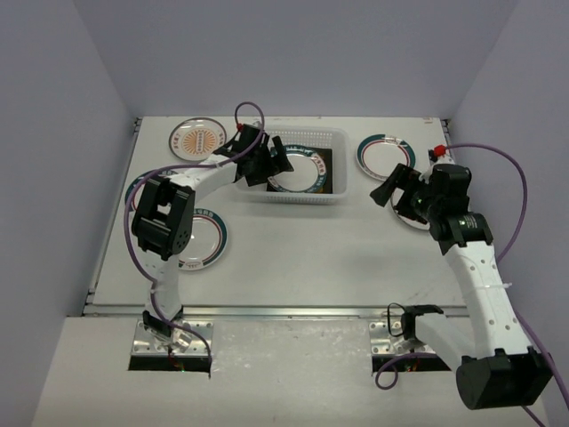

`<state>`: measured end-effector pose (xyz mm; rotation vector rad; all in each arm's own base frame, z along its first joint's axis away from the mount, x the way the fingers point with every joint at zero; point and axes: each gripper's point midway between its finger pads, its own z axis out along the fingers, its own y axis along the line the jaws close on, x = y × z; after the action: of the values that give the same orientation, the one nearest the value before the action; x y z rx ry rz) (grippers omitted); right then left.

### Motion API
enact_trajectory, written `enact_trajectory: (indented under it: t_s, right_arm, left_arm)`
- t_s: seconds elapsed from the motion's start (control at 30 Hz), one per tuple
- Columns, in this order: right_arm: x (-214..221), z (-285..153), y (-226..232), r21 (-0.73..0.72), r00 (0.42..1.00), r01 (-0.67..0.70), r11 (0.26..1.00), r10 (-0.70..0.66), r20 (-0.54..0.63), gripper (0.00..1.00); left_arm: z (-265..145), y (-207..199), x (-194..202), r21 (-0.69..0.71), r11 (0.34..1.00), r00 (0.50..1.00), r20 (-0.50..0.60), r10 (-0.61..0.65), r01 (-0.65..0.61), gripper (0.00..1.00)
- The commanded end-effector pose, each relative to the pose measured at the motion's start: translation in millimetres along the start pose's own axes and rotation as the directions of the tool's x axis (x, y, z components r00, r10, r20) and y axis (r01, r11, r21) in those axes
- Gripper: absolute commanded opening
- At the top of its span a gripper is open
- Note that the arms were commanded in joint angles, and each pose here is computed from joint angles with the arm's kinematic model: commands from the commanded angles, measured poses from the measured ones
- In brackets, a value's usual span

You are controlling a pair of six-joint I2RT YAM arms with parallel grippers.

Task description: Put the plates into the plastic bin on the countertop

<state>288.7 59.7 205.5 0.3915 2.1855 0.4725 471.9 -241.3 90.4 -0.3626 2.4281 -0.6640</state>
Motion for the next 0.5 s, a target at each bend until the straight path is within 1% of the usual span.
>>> enact_trajectory:
  t_s: [0.0,0.1,0.17,0.23,0.3,0.33,0.43,0.47]
  right_arm:
    - [-1.6,12.5,-11.2,0.036,0.992,-0.108,0.993,0.106,0.072,0.99]
    - [-2.4,13.1,-10.4,0.030,0.991,-0.108,0.994,0.106,0.076,0.99]
    - [-4.8,12.2,-17.7,0.074,0.990,-0.115,0.991,0.109,0.089,0.99]
    - [-5.3,11.3,-23.7,0.109,0.989,-0.127,0.986,0.116,0.097,0.99]
    - [-3.0,12.8,-33.2,0.157,0.979,-0.185,0.970,0.168,0.115,0.99]
    - [-1.8,13.9,-36.1,0.168,0.973,-0.214,0.962,0.194,0.125,0.99]
    - [4.0,16.1,-45.4,0.201,0.961,-0.261,0.944,0.235,0.144,0.99]
    - [4.1,15.3,-48.1,0.210,0.958,-0.271,0.939,0.242,0.156,0.99]
  left_arm:
    - [-13.5,-28.7,-20.0,0.067,0.997,0.998,0.040,0.046,-0.048,1.00]
    - [-8.4,-26.0,-11.9,0.053,0.997,0.998,0.007,0.056,-0.057,1.00]
    - [-17.4,-20.4,-14.2,-0.001,0.998,0.997,0.043,0.066,-0.066,1.00]
    - [-27.5,-22.3,-21.0,-0.009,0.997,0.994,0.083,0.071,-0.071,1.00]
    - [-28.8,-27.8,-16.6,0.013,0.995,0.993,0.068,0.096,-0.097,1.00]
    - [-23.0,-26.4,-11.9,0.010,0.994,0.994,0.043,0.104,-0.104,1.00]
    - [-14.6,-30.2,-1.1,0.007,0.992,0.992,-0.003,0.125,-0.125,1.00]
    - [-14.7,-32.4,1.2,0.009,0.991,0.991,0.003,0.133,-0.133,1.00]
